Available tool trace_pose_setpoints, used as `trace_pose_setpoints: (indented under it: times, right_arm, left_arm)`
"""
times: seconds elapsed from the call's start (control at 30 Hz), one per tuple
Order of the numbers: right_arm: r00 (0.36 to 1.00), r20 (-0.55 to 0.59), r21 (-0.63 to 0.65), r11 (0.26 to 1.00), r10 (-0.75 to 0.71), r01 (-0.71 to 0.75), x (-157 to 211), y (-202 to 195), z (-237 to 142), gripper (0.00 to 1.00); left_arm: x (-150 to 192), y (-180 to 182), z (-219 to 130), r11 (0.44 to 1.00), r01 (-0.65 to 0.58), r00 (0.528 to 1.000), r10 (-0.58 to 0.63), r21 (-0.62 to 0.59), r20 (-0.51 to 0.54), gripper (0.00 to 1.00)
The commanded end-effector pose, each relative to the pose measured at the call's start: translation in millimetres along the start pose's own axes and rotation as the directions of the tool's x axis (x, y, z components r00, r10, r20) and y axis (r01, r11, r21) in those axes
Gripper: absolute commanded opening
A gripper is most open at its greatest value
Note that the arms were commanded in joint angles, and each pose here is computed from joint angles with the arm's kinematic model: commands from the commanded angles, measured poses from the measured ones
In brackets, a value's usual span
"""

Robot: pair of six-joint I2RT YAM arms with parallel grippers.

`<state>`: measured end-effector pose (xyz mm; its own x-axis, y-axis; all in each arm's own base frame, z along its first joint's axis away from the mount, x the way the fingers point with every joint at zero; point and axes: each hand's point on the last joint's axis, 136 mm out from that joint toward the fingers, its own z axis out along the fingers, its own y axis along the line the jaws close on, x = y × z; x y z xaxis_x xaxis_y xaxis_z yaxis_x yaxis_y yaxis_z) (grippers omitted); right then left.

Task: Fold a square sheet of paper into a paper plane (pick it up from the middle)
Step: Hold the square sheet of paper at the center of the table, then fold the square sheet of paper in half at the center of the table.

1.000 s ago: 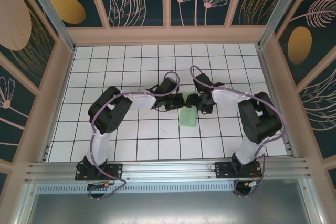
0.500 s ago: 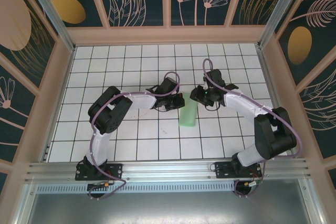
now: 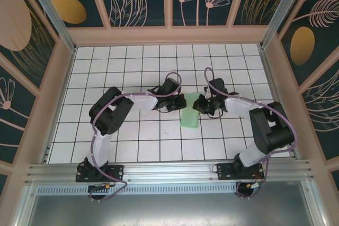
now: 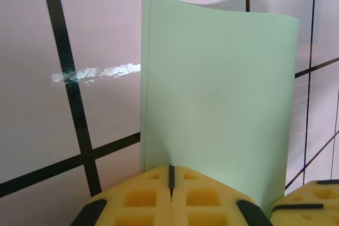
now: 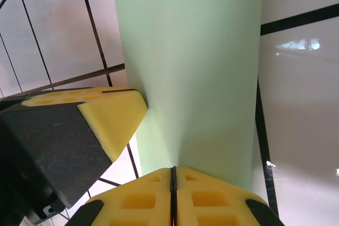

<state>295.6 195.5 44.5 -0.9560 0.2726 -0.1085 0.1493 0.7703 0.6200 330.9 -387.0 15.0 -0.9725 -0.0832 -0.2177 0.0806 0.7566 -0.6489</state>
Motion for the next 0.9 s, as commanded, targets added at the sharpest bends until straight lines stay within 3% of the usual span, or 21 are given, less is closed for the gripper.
trace_pose_setpoints:
  times: [0.0,0.33,0.67,0.87]
  right_arm:
    - [1.0,-0.002,0.001,1.0,0.0,0.0,0.1,-8.3,3.1,0.12]
    - [0.999,-0.028,0.042,0.999,0.022,-0.021,9.7,-31.1,15.3,0.13]
    - [0.997,-0.046,0.164,0.985,0.062,-0.054,22.4,-66.7,21.7,0.13]
    - [1.0,0.004,-0.013,1.0,0.007,-0.007,1.1,-15.8,0.5,0.15]
  left_arm:
    - [26.5,43.8,17.9,0.99,0.013,0.997,-0.023,-0.14,-0.075,0.05]
    - [26.2,43.2,19.5,0.99,0.013,0.997,-0.024,-0.137,-0.078,0.05]
    - [27.1,44.4,19.9,0.99,0.01,0.996,-0.022,-0.142,-0.083,0.05]
    - [26.5,42.7,18.9,0.99,0.007,0.996,-0.019,-0.139,-0.083,0.04]
